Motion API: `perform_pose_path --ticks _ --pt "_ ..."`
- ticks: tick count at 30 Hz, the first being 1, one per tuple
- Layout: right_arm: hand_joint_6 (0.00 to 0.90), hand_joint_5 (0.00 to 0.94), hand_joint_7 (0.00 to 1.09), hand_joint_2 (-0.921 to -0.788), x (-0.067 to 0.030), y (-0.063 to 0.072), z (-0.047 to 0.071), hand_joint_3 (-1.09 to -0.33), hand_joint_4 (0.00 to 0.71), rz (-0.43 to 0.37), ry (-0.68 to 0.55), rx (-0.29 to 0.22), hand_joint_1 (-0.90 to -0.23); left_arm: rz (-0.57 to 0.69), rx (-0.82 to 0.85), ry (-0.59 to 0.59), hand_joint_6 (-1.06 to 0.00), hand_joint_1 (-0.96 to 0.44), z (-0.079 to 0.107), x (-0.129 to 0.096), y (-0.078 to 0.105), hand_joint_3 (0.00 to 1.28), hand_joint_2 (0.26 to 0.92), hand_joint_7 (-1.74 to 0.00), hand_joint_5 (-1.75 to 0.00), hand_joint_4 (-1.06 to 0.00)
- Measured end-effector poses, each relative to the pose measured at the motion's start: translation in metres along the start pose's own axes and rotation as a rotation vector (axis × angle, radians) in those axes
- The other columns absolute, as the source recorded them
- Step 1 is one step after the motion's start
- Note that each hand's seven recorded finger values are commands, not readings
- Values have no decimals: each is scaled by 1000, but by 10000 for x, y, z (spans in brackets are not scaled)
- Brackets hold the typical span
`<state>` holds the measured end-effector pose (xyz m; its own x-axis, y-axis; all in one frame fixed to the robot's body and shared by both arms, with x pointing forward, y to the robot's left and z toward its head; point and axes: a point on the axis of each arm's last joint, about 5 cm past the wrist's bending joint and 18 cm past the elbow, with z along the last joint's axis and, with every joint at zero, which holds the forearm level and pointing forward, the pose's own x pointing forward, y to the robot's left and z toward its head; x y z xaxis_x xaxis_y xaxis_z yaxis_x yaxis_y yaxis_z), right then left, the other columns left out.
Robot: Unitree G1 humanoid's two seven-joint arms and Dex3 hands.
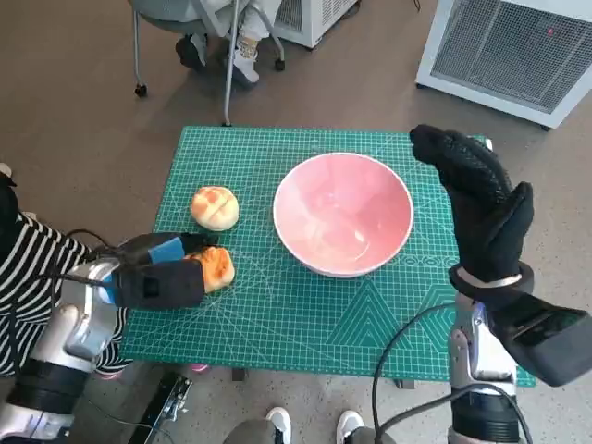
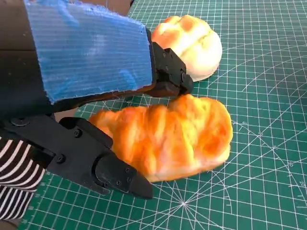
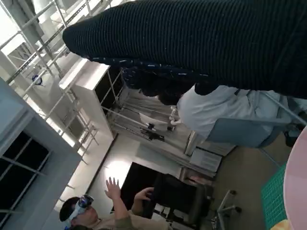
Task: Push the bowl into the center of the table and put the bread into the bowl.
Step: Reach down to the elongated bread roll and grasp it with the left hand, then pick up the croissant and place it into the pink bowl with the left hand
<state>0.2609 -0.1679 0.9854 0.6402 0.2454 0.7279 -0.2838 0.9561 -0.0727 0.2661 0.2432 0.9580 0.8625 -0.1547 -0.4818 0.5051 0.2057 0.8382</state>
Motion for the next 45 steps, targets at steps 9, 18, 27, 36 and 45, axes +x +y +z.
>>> perform_pose_path --ticks 9,18,27,36,45 --pt "152 0 334 -921 -3 0 0 -717 188 -1 1 2 -706 42 17 15 -442 -89 20 52 -78 0 804 -40 -45 -421" --pt "147 1 338 -921 -3 -2 -1 -716 189 1 3 4 -702 118 67 12 -769 237 57 81 -161 48 880 -129 -798 -703" --pt "135 1 338 -921 -6 -8 -2 -714 189 5 3 5 -699 172 96 -18 -674 12 50 37 -235 37 916 -952 -1220 -744" --pt "129 0 341 -921 -13 -15 -18 -715 188 6 13 7 -698 209 50 -113 -655 3 90 -144 -212 24 911 -1080 -1099 -798" --pt "127 0 346 -921 -16 -30 -43 -715 188 10 24 13 -699 294 -34 -278 -680 2 187 -402 4 11 903 -1061 -1052 -836"
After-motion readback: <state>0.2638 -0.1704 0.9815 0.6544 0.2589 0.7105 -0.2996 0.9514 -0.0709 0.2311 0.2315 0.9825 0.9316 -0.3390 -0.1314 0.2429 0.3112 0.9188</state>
